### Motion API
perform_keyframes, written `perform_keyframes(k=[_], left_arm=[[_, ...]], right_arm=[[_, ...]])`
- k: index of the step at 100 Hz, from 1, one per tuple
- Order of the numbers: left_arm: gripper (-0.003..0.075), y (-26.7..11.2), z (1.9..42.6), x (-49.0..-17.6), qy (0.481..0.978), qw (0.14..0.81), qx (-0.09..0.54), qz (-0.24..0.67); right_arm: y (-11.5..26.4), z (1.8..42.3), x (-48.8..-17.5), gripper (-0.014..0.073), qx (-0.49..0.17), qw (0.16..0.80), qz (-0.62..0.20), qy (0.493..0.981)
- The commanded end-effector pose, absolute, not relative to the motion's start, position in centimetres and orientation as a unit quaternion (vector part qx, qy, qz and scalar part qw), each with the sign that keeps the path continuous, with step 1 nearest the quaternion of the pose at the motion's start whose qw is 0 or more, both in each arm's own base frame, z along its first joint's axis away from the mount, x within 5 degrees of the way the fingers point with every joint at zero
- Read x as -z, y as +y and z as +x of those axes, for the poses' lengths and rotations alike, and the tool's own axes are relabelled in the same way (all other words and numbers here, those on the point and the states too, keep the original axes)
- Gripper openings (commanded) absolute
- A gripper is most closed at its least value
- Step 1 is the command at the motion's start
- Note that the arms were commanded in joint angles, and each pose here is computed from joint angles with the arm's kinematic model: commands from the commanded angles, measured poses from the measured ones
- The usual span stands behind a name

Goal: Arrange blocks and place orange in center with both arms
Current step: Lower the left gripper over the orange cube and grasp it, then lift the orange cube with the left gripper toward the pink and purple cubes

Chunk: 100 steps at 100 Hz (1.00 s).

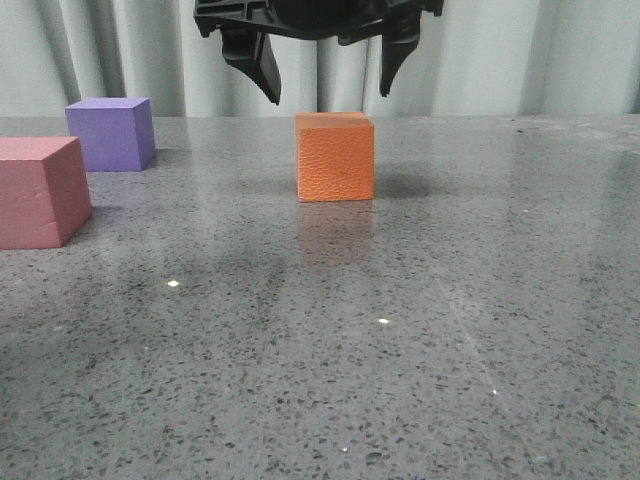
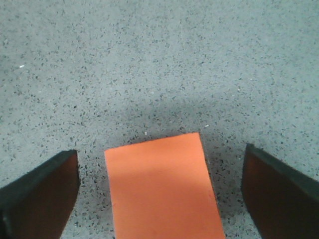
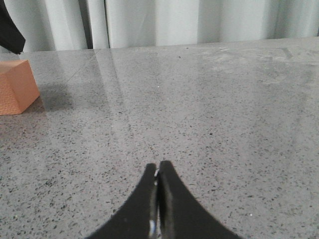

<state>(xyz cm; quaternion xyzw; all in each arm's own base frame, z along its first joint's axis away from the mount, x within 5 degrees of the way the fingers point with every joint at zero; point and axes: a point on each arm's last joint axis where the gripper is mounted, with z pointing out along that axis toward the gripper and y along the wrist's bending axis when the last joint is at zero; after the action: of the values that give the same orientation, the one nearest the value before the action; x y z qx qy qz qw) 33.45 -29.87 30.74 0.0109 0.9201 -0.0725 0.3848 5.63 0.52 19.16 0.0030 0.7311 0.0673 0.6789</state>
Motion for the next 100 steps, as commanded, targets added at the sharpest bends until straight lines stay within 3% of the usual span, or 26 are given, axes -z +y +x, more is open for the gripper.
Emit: perform_keyframes(k=[1,23,37,49,66,75,81,100], left_arm=[[0.0629,-29.6,33.2,-33.7,0.9,0.424,0.1,0.004],[0.0629,-30.2,33.7,-31.1,0.916,0.393,0.072,0.001],[0.0615,-30.2,33.8,-31.1,0.916,0.393,0.073,0.001],[0.0484,-30.2,33.8,-31.0,0.917,0.394,0.07,0.001],[0.0133,-30.3,33.6,-31.1,0.917,0.393,0.072,0.016],[0.0013,-30.1,33.3,-32.1,0.913,0.399,0.074,0.031],[-0.002,-29.7,33.0,-33.1,0.909,0.409,0.076,0.036],[-0.0018,-26.5,31.6,-38.6,0.878,0.476,0.044,0.041]], right_arm=[[0.5,5.4,-20.5,-0.0059,-0.068,0.722,0.0,0.688],[0.5,5.4,-20.5,-0.0059,-0.068,0.722,0.0,0.688],[0.5,5.4,-20.5,-0.0059,-0.068,0.722,0.0,0.688],[0.5,5.4,-20.5,-0.0059,-0.068,0.722,0.0,0.688],[0.5,5.4,-20.5,-0.0059,-0.068,0.722,0.0,0.688],[0.5,5.4,-20.5,-0.0059,-0.068,0.722,0.0,0.688],[0.5,5.4,-20.5,-0.0059,-0.068,0.722,0.0,0.688],[0.5,5.4,-20.5,-0.0059,-0.068,0.722,0.0,0.688]])
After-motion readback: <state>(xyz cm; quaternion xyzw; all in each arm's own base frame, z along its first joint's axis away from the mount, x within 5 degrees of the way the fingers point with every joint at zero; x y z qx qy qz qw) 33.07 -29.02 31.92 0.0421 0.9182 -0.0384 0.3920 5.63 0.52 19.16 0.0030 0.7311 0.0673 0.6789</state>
